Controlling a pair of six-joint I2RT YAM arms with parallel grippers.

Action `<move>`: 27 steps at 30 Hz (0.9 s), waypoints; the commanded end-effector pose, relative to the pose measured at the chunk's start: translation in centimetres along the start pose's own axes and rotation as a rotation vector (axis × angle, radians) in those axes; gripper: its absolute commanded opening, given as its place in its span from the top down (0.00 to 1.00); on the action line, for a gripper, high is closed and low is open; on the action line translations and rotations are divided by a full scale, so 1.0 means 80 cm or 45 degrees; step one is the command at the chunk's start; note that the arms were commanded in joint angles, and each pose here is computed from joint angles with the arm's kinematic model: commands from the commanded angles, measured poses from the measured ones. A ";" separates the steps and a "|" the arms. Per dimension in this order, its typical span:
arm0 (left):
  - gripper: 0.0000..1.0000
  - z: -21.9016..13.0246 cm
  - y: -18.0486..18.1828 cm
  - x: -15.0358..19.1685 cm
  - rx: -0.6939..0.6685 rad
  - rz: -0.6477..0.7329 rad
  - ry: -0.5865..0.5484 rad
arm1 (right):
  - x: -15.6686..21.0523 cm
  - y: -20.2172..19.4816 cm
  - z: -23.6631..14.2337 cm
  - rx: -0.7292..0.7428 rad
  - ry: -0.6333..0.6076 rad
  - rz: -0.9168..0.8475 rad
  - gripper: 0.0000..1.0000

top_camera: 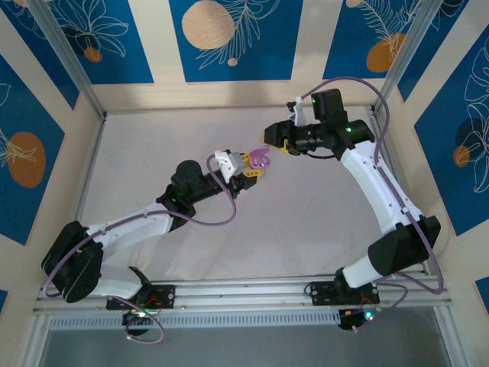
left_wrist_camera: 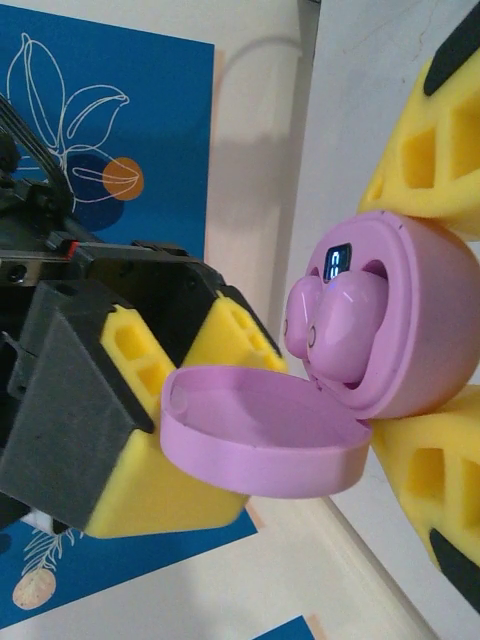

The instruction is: Insert wireless bluetooth earbuds into charging case

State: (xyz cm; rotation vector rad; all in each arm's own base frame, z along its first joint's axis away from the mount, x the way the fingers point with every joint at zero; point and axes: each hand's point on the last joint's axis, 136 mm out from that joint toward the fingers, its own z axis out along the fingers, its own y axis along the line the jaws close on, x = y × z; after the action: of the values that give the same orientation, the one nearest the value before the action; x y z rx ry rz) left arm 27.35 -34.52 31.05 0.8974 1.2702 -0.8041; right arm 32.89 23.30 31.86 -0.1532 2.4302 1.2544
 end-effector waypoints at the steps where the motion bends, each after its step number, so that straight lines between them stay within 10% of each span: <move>1: 0.70 -0.002 -0.005 -0.040 0.011 0.031 -0.104 | 0.022 0.031 -0.008 -0.116 0.105 -0.034 0.46; 27: 0.68 0.004 -0.016 -0.073 0.107 -0.020 -0.223 | 0.069 0.046 -0.025 -0.644 0.300 0.140 0.45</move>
State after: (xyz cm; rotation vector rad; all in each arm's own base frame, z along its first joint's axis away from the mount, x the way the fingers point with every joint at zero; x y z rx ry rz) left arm 26.70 -34.80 33.64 0.8637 1.2037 -0.8821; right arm 26.23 24.49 33.27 -0.3283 2.2937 1.8923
